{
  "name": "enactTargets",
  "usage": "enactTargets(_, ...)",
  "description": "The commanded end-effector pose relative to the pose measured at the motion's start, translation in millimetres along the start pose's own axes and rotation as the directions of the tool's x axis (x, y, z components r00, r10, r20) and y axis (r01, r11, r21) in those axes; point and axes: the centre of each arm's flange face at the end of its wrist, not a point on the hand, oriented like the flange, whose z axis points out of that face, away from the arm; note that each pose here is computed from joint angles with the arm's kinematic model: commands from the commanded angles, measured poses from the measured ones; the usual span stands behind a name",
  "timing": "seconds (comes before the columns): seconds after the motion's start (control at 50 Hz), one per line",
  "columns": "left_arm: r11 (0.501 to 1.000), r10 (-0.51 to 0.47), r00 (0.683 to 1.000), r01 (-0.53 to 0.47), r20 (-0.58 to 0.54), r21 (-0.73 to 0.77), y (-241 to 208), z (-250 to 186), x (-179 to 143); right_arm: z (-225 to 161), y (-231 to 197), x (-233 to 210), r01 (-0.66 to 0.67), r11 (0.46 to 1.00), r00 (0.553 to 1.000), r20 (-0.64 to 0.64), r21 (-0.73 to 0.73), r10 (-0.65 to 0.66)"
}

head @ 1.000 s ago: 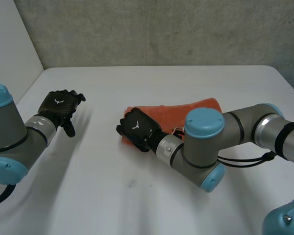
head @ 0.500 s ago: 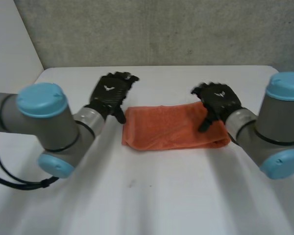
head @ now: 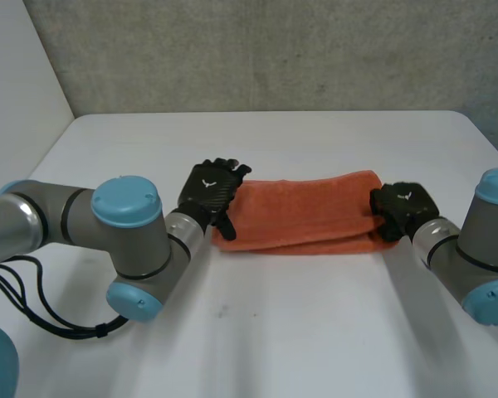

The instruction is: Fold the laundry

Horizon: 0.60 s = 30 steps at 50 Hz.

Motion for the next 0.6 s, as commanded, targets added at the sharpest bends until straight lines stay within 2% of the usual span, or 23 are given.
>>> enactTargets(0.02, 1.000, 0.002, 0.998, -0.001, 0.068, -0.008, -13, -14, -14, 7, -35, 10, 0.231, 0.967, 0.972, -0.069, 0.111, -0.224)
enactTargets(0.06, 1.000, -0.004, 0.997, 0.004, 0.078, -0.003, -18, -19, -18, 10, -46, 1, 0.277, 0.951, 0.960, -0.065, 0.137, -0.271)
enactTargets(0.1, 1.000, -0.007, 0.996, 0.006, 0.085, 0.007, -28, -31, -20, 11, -66, -49, 0.352, 0.911, 0.932, 0.011, 0.214, -0.363)
enactTargets(0.12, 1.000, -0.007, 0.996, 0.006, 0.085, 0.007, -28, -31, -20, 11, -66, -49, 0.353, 0.911, 0.932, 0.012, 0.215, -0.363)
enactTargets(0.16, 1.000, -0.007, 0.996, 0.006, 0.093, 0.017, -35, -36, -23, 8, -86, -102, 0.386, 0.866, 0.898, 0.086, 0.318, -0.432)
enactTargets(0.18, 1.000, -0.009, 0.995, 0.007, 0.100, 0.024, -39, -41, -25, 8, -86, -102, 0.386, 0.866, 0.898, 0.086, 0.318, -0.432)
enactTargets(0.2, 1.000, -0.011, 0.993, 0.007, 0.115, 0.031, -43, -44, -31, 4, -90, -126, 0.394, 0.847, 0.878, 0.125, 0.358, -0.462)
enactTargets(0.22, 1.000, -0.011, 0.993, 0.007, 0.115, 0.031, -44, -44, -31, 4, -90, -126, 0.394, 0.846, 0.878, 0.125, 0.358, -0.462)
enactTargets(0.24, 1.000, -0.012, 0.991, 0.008, 0.130, 0.030, -45, -48, -36, 1, -92, -147, 0.402, 0.828, 0.859, 0.153, 0.392, -0.489)
enactTargets(0.26, 0.999, -0.015, 0.988, 0.010, 0.153, 0.031, -47, -51, -42, 0, -89, -165, 0.410, 0.811, 0.836, 0.183, 0.417, -0.517)
enactTargets(0.28, 0.999, -0.015, 0.988, 0.010, 0.153, 0.031, -47, -51, -42, 0, -89, -165, 0.410, 0.811, 0.836, 0.183, 0.417, -0.517)
enactTargets(0.32, 1.000, -0.017, 0.983, 0.012, 0.182, 0.027, -48, -53, -49, -7, -74, -198, 0.415, 0.782, 0.780, 0.260, 0.465, -0.569)
enactTargets(0.34, 1.000, -0.020, 0.978, 0.016, 0.206, 0.023, -47, -55, -55, -7, -74, -199, 0.415, 0.782, 0.780, 0.260, 0.465, -0.569)
enactTargets(0.36, 1.000, -0.021, 0.974, 0.018, 0.227, 0.017, -46, -57, -61, -12, -64, -214, 0.411, 0.773, 0.749, 0.305, 0.483, -0.588)
enactTargets(0.38, 1.000, -0.021, 0.974, 0.018, 0.227, 0.017, -46, -57, -61, -12, -64, -215, 0.411, 0.773, 0.749, 0.305, 0.483, -0.589)
enactTargets(0.42, 1.000, -0.024, 0.967, 0.023, 0.252, 0.007, -44, -58, -69, -20, -45, -237, 0.403, 0.773, 0.699, 0.380, 0.490, -0.606)
enactTargets(0.5, 1.000, -0.023, 0.967, 0.024, 0.254, 0.001, -42, -58, -70, -22, -46, -239, 0.405, 0.774, 0.699, 0.380, 0.487, -0.606)
enactTargets(0.54, 1.000, -0.025, 0.967, 0.025, 0.252, 0.003, -42, -58, -70, -26, -72, -227, 0.401, 0.770, 0.739, 0.322, 0.496, -0.592)
enactTargets(0.56, 1.000, -0.025, 0.968, 0.025, 0.250, 0.005, -42, -58, -70, -26, -72, -227, 0.401, 0.770, 0.739, 0.321, 0.496, -0.592)
enactTargets(0.58, 1.000, -0.025, 0.968, 0.022, 0.249, 0.015, -45, -56, -70, -30, -91, -217, 0.400, 0.769, 0.770, 0.271, 0.499, -0.577)
enactTargets(0.6, 1.000, -0.025, 0.968, 0.022, 0.249, 0.016, -45, -56, -70, -30, -91, -217, 0.400, 0.769, 0.771, 0.270, 0.499, -0.577)
